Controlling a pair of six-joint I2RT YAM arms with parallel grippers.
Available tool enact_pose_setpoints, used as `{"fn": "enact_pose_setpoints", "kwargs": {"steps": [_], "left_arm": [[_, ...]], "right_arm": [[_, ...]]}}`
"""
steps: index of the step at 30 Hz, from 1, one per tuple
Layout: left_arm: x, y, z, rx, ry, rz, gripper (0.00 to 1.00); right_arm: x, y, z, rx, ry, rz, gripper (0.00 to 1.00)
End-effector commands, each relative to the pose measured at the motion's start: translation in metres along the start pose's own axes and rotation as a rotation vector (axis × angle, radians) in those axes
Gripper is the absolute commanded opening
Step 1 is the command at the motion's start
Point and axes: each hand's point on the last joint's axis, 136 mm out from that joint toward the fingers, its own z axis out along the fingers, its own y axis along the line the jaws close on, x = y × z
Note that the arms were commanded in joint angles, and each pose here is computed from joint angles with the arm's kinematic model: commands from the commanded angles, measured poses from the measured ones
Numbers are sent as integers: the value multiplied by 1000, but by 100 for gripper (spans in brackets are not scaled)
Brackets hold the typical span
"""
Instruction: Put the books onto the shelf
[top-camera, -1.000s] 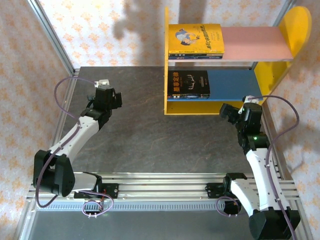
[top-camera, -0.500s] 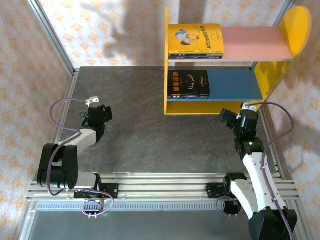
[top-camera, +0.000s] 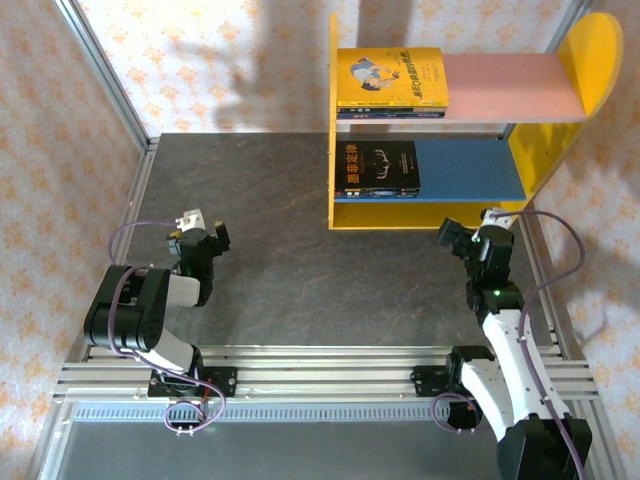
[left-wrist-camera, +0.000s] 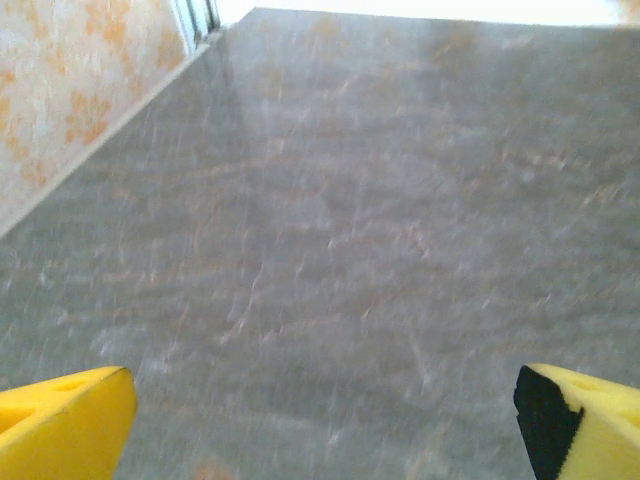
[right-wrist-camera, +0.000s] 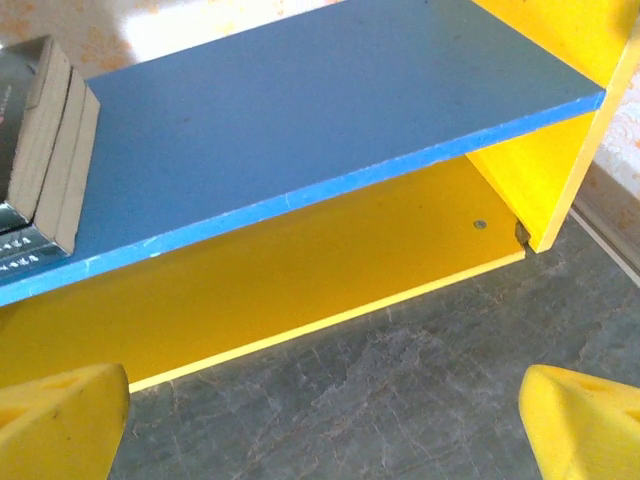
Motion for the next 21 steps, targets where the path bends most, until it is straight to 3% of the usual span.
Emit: {"fn": "enact_pose_setpoints", "kwargs": {"steps": [1, 17, 21], "left_arm": [[-23, -3, 1, 0, -61, -2, 100], [-23, -3, 1, -3, -78, -3, 100], [-23, -3, 1, -3, -78, -3, 99]], "right_arm": [[-10, 3, 2, -24, -93, 3, 99], [19, -6, 49, 15, -166, -50, 99], [24, 6, 67, -40, -158, -65, 99]]}}
